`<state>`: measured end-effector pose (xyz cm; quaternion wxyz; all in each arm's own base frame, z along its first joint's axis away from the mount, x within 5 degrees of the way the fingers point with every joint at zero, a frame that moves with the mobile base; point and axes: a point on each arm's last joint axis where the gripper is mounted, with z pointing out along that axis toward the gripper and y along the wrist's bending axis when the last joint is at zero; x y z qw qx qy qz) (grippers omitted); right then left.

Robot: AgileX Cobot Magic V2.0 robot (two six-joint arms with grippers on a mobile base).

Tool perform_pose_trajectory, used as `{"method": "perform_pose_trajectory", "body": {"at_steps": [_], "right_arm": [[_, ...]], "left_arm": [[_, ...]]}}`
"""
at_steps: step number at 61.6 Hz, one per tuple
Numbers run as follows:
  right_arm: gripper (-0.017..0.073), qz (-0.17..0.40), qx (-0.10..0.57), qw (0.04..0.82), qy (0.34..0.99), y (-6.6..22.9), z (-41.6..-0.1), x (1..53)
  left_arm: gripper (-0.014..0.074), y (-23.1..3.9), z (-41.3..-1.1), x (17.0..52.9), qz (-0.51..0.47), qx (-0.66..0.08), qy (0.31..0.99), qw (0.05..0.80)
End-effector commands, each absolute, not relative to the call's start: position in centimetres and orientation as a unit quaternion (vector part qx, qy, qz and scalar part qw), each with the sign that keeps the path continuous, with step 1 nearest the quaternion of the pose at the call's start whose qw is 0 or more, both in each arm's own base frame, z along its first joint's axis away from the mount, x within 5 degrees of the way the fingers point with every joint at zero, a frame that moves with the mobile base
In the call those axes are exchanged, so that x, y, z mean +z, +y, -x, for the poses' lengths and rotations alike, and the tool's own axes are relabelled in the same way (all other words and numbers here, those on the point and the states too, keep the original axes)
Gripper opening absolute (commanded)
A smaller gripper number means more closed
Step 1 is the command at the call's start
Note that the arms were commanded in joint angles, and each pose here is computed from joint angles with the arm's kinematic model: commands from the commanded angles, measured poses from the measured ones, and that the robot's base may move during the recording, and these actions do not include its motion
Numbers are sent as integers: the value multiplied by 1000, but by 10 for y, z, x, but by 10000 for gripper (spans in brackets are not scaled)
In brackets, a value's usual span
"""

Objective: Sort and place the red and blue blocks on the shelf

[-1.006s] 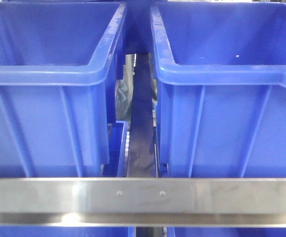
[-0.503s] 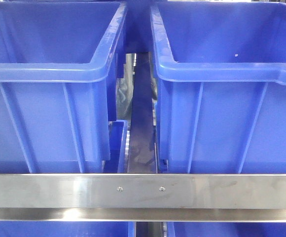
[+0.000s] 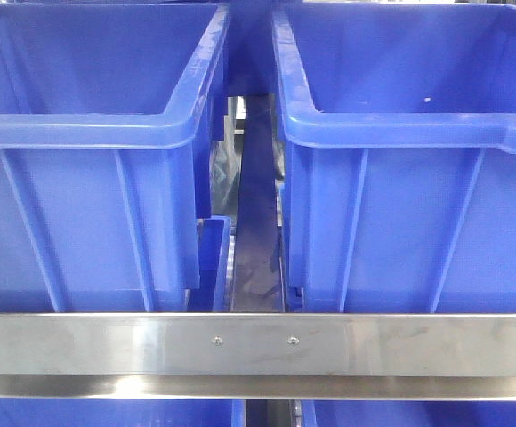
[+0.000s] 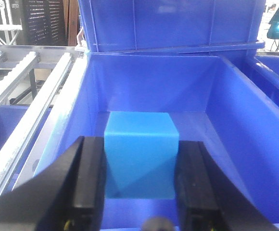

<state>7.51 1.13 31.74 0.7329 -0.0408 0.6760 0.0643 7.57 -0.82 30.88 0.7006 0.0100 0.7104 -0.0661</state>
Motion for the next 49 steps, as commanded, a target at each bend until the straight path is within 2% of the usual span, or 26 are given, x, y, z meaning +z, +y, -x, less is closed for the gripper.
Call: {"method": "perform_pose_trajectory", "body": {"at_steps": [1, 49], "right_arm": [[257, 38, 61, 770, 634, 10, -74, 334], [257, 38, 62, 770, 634, 10, -74, 334]], "left_arm": [[122, -8, -75, 326, -7, -74, 671, 738], [122, -9, -78, 325, -7, -74, 675, 734]]}}
